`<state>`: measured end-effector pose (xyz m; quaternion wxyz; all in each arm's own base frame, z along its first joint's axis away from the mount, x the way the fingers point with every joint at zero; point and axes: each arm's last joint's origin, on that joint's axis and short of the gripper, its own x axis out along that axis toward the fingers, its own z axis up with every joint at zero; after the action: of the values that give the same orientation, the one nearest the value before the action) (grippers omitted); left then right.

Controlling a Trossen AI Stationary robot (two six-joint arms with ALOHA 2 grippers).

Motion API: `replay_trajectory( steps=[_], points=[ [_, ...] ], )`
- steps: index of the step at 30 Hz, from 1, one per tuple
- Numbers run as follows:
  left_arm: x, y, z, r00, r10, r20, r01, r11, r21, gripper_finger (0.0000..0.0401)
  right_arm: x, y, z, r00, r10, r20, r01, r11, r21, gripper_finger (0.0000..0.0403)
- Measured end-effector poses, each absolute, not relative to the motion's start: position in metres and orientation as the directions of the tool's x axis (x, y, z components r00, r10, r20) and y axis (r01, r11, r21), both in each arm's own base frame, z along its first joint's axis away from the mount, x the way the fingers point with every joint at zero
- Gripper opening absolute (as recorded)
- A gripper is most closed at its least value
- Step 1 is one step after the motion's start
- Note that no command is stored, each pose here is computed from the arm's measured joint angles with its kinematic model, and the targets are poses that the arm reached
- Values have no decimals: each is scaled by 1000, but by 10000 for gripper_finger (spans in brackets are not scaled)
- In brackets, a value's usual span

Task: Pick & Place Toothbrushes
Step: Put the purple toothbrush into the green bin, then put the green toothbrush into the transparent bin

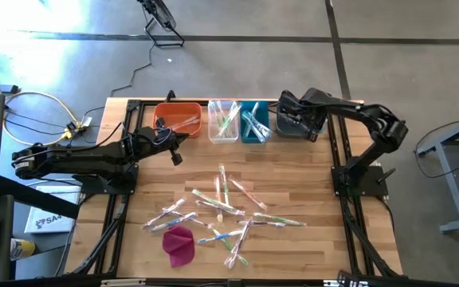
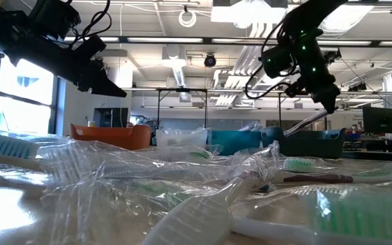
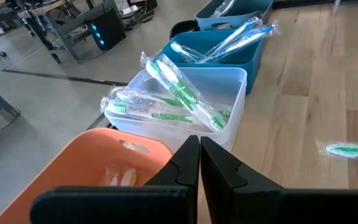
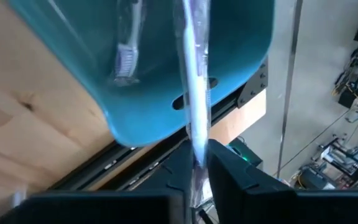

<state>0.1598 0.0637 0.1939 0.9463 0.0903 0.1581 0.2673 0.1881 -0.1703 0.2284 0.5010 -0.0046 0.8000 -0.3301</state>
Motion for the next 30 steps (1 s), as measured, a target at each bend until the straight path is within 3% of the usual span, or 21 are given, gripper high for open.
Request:
replay_trajectory(
  steps=[10,14,24,30],
  points=[
    [160,64,194,807,534,-251,-477,841,255,9,189,-171,229,-517,-394,-760,258,775,-577,140],
    [160,64,194,807,534,-251,-477,841,255,9,192,-167,231,-529,-446,-723,220,750,-623,157],
    [160,64,194,807,534,-251,-477,841,255,9,214,-135,233,-458,-532,-712,156,741,-654,111],
    [160,64,194,807,535,-251,-477,841,255,9,225,-108,231,-403,-473,-784,268,758,-595,63]
  ],
)
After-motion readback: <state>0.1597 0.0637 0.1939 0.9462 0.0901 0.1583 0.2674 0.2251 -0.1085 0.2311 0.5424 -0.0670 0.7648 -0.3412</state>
